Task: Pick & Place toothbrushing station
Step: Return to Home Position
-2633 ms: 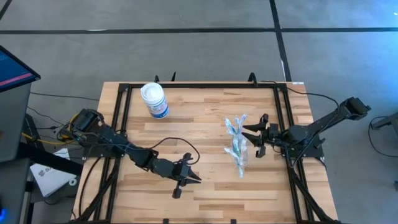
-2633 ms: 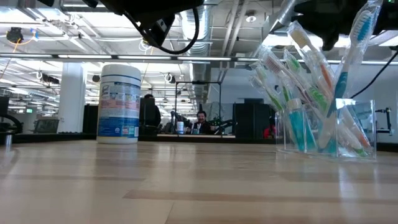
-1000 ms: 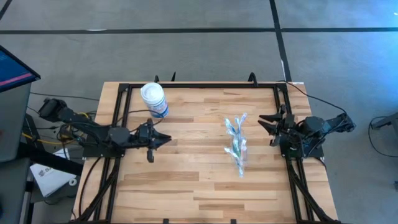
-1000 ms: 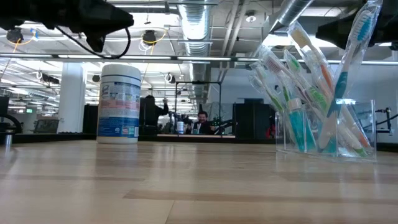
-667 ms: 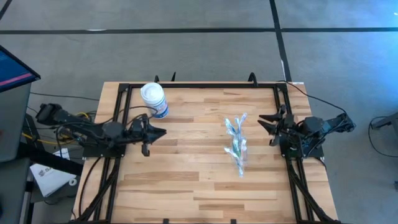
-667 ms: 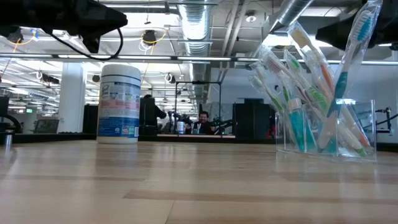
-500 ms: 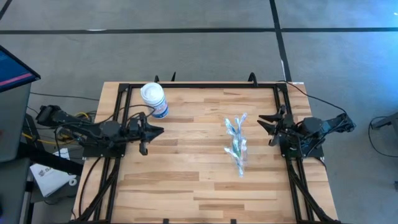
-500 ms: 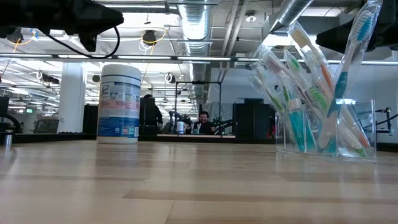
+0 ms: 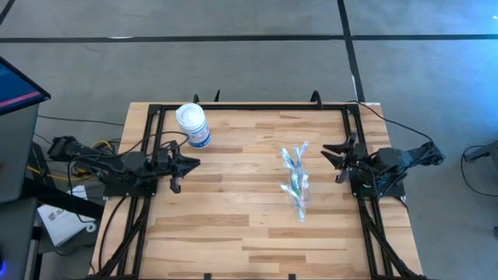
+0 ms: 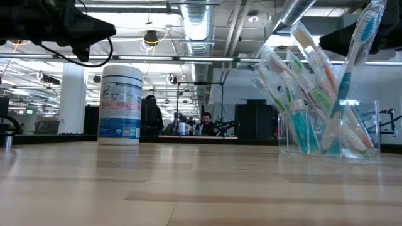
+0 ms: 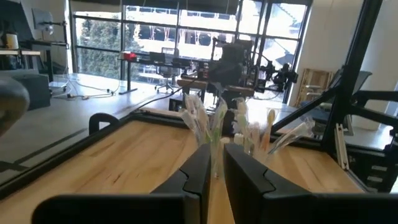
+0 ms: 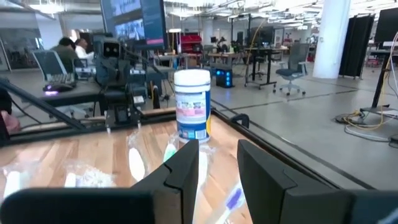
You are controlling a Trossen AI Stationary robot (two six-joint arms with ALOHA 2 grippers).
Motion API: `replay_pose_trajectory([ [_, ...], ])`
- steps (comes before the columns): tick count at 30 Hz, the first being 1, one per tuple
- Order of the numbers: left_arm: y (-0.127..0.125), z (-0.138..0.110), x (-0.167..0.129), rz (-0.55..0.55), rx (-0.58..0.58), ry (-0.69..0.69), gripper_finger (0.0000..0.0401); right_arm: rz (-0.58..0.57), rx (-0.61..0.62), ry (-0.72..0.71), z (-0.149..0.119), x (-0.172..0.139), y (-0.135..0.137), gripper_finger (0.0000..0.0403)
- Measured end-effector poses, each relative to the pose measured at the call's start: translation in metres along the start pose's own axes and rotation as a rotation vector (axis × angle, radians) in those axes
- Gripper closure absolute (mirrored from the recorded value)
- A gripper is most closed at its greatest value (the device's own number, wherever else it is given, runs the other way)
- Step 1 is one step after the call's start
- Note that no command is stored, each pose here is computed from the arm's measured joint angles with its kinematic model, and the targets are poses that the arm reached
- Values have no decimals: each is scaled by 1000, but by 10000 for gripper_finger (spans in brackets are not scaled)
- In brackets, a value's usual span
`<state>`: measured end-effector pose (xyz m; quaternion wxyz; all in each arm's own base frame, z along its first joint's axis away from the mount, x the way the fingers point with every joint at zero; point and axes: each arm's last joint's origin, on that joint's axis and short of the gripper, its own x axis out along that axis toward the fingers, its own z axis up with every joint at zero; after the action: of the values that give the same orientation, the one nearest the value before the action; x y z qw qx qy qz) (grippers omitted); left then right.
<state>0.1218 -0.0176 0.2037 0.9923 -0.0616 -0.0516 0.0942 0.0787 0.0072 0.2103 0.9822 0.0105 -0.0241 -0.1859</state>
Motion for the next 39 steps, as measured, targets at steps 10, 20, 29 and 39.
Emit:
replay_pose_trajectory([
  [10,12,2,-10,62,7,-2,368,-45,-44,-172,-8,7,0,301],
  [20,18,2,-22,32,15,7,399,-179,-99,-188,-9,11,-10,301],
  [29,20,-4,-27,37,6,57,395,-135,-21,-17,-30,15,-9,301],
  [39,19,-5,-26,19,14,69,396,-99,-6,4,-33,14,-6,301],
])
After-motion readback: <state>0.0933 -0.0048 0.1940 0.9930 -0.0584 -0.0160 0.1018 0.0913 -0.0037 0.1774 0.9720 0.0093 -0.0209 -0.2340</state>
